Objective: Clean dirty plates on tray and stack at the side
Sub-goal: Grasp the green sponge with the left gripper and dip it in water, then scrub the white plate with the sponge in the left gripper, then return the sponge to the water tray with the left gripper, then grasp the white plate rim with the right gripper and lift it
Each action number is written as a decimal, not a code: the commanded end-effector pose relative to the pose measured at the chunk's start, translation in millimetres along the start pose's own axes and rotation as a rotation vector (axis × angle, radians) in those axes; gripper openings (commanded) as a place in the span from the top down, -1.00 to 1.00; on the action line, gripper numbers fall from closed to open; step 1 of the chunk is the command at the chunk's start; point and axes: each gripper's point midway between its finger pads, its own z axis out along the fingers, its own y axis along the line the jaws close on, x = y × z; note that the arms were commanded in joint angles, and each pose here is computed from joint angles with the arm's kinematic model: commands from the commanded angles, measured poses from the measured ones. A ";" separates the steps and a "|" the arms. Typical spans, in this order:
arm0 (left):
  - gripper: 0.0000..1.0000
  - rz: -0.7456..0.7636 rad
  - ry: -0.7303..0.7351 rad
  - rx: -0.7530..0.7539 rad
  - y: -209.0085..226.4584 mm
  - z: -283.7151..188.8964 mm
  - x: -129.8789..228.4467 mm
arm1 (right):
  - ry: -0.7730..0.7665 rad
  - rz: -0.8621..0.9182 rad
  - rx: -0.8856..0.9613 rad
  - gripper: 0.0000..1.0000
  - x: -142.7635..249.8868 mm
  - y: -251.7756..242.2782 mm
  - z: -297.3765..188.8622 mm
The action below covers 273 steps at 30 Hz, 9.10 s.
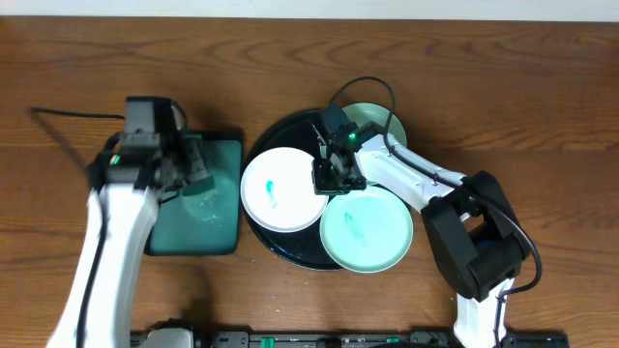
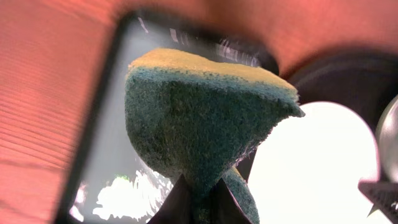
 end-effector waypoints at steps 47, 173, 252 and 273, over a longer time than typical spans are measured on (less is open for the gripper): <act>0.86 0.062 0.296 0.432 -99.8 22.9 46.2 | -0.047 0.112 0.086 0.97 -4.7 -13.0 4.5; 0.86 0.125 0.078 -0.028 -73.3 3.0 28.3 | 0.039 0.104 0.120 0.98 15.9 -21.4 3.6; -0.61 -0.098 -0.013 -0.044 3.9 -54.4 9.9 | 0.036 0.100 -0.567 0.97 -23.4 -4.1 -108.8; -0.61 -0.098 -0.007 -0.047 4.5 -54.2 11.5 | -0.364 -0.074 -0.103 0.97 -77.1 -72.3 -141.2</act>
